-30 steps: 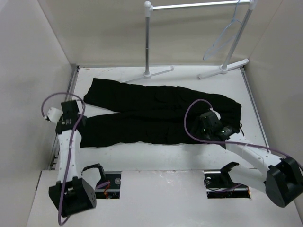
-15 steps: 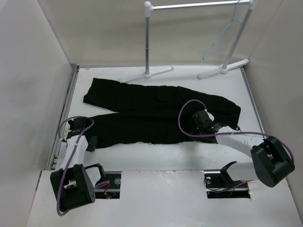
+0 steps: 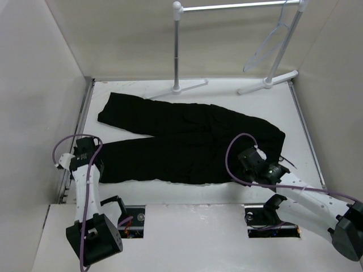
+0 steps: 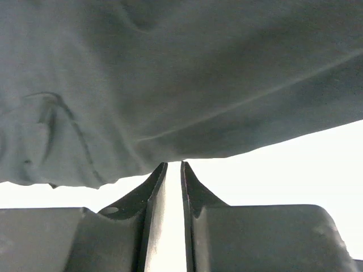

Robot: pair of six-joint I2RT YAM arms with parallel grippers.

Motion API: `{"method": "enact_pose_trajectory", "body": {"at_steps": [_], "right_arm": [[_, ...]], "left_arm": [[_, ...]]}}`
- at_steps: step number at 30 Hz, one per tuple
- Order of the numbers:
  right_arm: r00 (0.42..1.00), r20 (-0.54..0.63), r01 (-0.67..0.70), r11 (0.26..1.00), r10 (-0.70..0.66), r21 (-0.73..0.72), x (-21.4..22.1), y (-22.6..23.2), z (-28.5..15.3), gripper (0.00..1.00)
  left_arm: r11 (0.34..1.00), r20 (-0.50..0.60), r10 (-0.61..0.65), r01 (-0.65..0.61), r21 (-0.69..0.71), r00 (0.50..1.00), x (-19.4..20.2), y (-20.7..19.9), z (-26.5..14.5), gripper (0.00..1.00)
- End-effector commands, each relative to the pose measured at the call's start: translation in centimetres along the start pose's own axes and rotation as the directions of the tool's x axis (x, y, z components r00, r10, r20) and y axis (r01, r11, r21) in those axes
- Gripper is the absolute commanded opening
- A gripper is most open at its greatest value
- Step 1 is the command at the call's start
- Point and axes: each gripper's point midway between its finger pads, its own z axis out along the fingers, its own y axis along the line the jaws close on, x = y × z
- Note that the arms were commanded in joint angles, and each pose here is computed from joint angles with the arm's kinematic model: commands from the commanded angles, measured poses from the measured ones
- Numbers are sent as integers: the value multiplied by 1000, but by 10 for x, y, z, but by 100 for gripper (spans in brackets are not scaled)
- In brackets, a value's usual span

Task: Place the trousers on the hanger
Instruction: Flatten out the trousers at the center of the board.

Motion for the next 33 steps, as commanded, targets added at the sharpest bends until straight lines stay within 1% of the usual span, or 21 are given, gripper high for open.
{"method": "enact_pose_trajectory", "body": {"at_steps": [1,3,4,5,6,8,11,13,14,15,18,19,21,22,23,25,27,29,31,32,33], "right_arm": [[1000,-3,-12,999,12,47,3,-11,0,20],[1000,-3,-12,999,12,47,3,-11,0,20],[1000,-3,-12,999,12,47,3,-11,0,20],[1000,-3,-12,999,12,47,3,-11,0,20],[1000,-3,-12,999,12,47,3,-11,0,20],[1000,-3,-12,999,12,47,3,-11,0,20],[1000,-3,-12,999,12,47,3,-11,0,20],[1000,-3,-12,999,12,47,3,-11,0,20],[1000,-3,-12,999,12,47,3,-11,0,20],[1000,-3,-12,999,12,47,3,-11,0,20],[1000,-3,-12,999,12,47,3,-11,0,20],[942,332,15,982,49,-190,-157,52,-80,49],[930,355,-28,982,94,-185,-166,43,-83,62],[922,368,-56,983,119,-177,-171,36,-83,65],[916,376,-82,982,142,-173,-175,31,-84,66],[906,384,-116,978,175,-174,-186,26,-86,67],[893,405,-142,976,199,-165,-200,21,-88,67],[874,434,-178,975,219,-134,-218,11,-84,66],[859,444,-227,968,253,-112,-235,0,-75,64],[847,458,-256,962,270,-93,-245,-9,-69,62],[832,470,-293,953,293,-75,-256,-19,-63,57]], "left_arm": [[999,86,40,-41,9,996,-26,-3,-28,27],[994,136,39,-52,94,990,-49,-26,-50,40],[986,166,20,-47,158,986,-61,-43,-63,46],[972,187,6,-49,230,982,-69,-63,-76,48],[955,185,-4,-51,292,983,-72,-83,-86,48],[917,150,-1,-60,395,989,-70,-131,-98,48],[871,51,79,-94,482,996,-50,-201,-90,47],[855,-16,94,-72,514,995,-40,-236,-73,48],[846,-34,97,-64,529,995,-38,-248,-67,48],[851,-54,98,-55,522,994,-38,-258,-54,48],[881,-86,103,-51,471,991,-39,-276,-19,47],[888,-101,103,-46,458,990,-39,-281,-6,47],[898,-122,103,-39,439,987,-39,-290,11,46],[902,-125,104,-40,431,987,-38,-294,19,45],[903,-125,100,-37,428,987,-39,-298,26,44],[908,-122,91,-32,418,988,-39,-303,38,39],[912,-119,66,-11,410,991,-41,-306,50,31],[923,-125,30,20,385,992,-44,-300,61,19],[930,-117,-9,52,365,993,-52,-295,70,11],[929,-109,-24,62,364,994,-55,-294,73,9],[927,-100,-37,71,369,994,-59,-294,75,7]]}}
